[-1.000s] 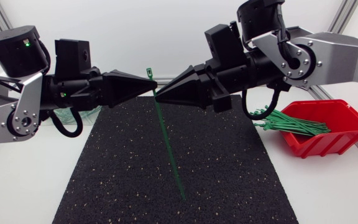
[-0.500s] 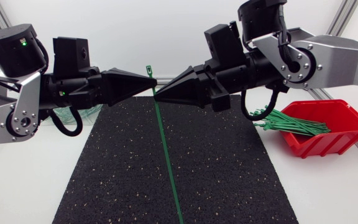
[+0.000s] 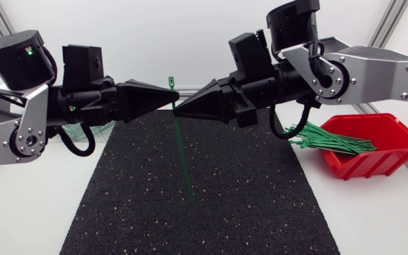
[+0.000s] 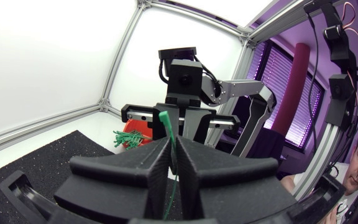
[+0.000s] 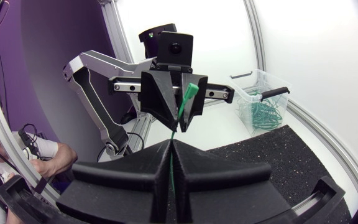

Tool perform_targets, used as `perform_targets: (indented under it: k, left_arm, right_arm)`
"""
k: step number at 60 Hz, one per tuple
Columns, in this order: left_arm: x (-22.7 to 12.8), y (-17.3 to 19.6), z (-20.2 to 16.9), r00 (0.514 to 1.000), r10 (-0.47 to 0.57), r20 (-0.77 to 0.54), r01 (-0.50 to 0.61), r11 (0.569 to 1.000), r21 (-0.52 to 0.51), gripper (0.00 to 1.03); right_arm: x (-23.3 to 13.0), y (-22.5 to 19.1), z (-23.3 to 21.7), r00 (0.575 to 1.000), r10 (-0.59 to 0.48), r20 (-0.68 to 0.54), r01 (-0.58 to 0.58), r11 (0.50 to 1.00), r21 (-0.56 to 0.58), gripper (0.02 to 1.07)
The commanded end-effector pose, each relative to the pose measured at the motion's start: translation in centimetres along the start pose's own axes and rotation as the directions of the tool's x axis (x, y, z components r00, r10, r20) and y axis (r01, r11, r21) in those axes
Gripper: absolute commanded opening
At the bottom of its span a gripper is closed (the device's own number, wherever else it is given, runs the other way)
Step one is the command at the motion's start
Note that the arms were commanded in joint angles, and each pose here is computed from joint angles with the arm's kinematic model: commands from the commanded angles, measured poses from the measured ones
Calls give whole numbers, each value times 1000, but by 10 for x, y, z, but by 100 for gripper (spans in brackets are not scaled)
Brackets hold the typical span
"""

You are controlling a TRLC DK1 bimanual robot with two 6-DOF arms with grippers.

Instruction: Take a green cable tie from the red box, thread the tail through the head to close it, then place it in the transparent bin on the left.

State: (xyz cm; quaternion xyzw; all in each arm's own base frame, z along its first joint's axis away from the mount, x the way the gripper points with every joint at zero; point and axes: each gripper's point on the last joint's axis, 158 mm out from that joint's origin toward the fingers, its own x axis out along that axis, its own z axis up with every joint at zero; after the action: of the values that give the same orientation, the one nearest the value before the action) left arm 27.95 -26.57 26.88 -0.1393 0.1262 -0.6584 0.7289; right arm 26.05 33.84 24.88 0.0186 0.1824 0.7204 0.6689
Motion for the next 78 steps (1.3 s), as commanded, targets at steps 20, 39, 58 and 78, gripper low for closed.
perform_targets:
  k: [20, 39, 58, 78]
  left_arm:
    - [-5, 20, -3, 999, 43, 15, -41, 994, -98, 25]
    - [-11, 24, 3, 998, 58, 35, -54, 993, -104, 25]
    - [-7, 18, 0, 999, 41, 29, -37, 992, -120, 25]
    - [-7, 13, -1, 1000, 17, 22, -14, 990, -138, 25]
  right_arm:
    - [2, -2, -11, 1000, 24, 14, -25, 997, 66, 7]
    - [-3, -7, -9, 999, 0, 32, -2, 998, 68, 7]
    - [-4, -11, -6, 999, -9, 43, 6, 998, 61, 7]
    - [-10, -25, -4, 997, -41, 63, 35, 996, 85, 7]
